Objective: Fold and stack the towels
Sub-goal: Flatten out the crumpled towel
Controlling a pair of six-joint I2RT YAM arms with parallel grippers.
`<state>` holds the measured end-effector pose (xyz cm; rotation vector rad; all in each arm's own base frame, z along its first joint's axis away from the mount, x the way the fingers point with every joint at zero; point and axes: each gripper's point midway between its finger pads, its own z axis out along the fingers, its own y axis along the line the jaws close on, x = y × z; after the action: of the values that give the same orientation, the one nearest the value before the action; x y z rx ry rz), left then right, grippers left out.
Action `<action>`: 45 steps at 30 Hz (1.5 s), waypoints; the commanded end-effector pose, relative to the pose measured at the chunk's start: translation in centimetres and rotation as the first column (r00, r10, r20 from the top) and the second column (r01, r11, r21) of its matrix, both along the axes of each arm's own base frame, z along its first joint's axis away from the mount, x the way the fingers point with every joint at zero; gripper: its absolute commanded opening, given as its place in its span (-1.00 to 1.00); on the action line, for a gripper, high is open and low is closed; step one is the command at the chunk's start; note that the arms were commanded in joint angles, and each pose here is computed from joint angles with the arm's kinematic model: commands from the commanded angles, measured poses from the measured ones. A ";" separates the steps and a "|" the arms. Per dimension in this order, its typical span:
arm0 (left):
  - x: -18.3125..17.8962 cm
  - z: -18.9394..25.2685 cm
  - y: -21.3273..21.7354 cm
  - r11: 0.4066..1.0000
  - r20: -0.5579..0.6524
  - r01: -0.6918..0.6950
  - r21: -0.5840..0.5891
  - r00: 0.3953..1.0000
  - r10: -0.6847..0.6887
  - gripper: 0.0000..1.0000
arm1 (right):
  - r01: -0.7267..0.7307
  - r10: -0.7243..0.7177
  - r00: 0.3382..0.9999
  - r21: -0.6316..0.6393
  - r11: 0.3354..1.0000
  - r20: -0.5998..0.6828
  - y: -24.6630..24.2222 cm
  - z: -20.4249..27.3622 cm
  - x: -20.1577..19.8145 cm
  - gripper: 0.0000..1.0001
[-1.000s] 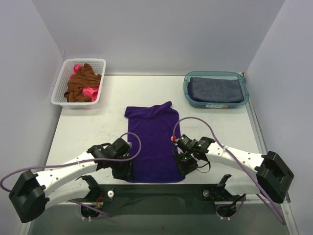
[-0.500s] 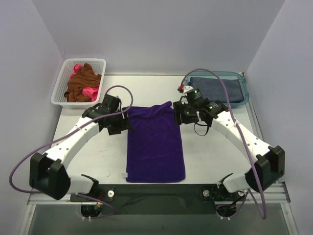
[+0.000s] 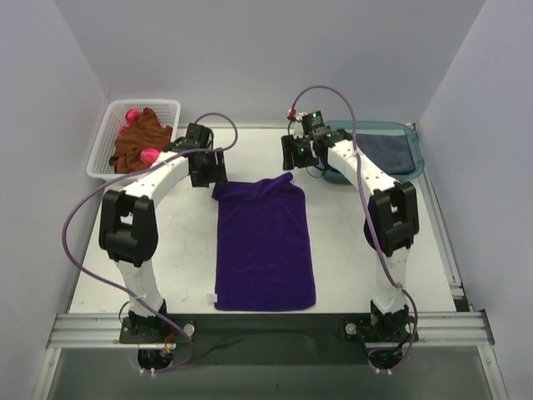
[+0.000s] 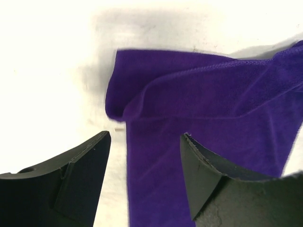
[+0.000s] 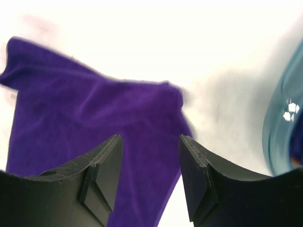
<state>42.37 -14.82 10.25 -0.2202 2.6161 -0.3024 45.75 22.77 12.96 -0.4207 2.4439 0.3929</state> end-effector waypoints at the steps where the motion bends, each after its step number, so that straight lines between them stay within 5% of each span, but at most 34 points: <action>1: 2.9 1.2 -0.1 0.984 0.106 0.170 0.059 0.979 -0.176 0.43 | -0.001 0.000 0.999 0.016 1.000 0.035 0.2 0.2 3.3 0.00; 9: 3.7 -0.6 -0.7 0.912 0.161 0.404 0.070 0.898 -0.410 0.45 | -0.004 0.005 1.000 0.053 0.999 -0.012 0.7 -3.3 6.1 0.04; 22: 3.0 -3.1 -1.3 0.891 0.121 0.453 0.025 0.884 -0.452 0.40 | -0.028 0.048 0.991 0.158 0.987 -0.127 1.7 -7.1 5.4 0.00; 45: 2.4 -2.9 -1.0 0.868 0.121 0.488 0.097 0.860 -0.497 0.29 | -0.032 0.063 0.989 0.218 0.975 -0.137 1.6 -6.2 4.7 -1.00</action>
<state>44.07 -15.58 5.50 0.4335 2.5753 -0.4098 50.47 24.36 4.45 -0.3584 2.5404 0.6967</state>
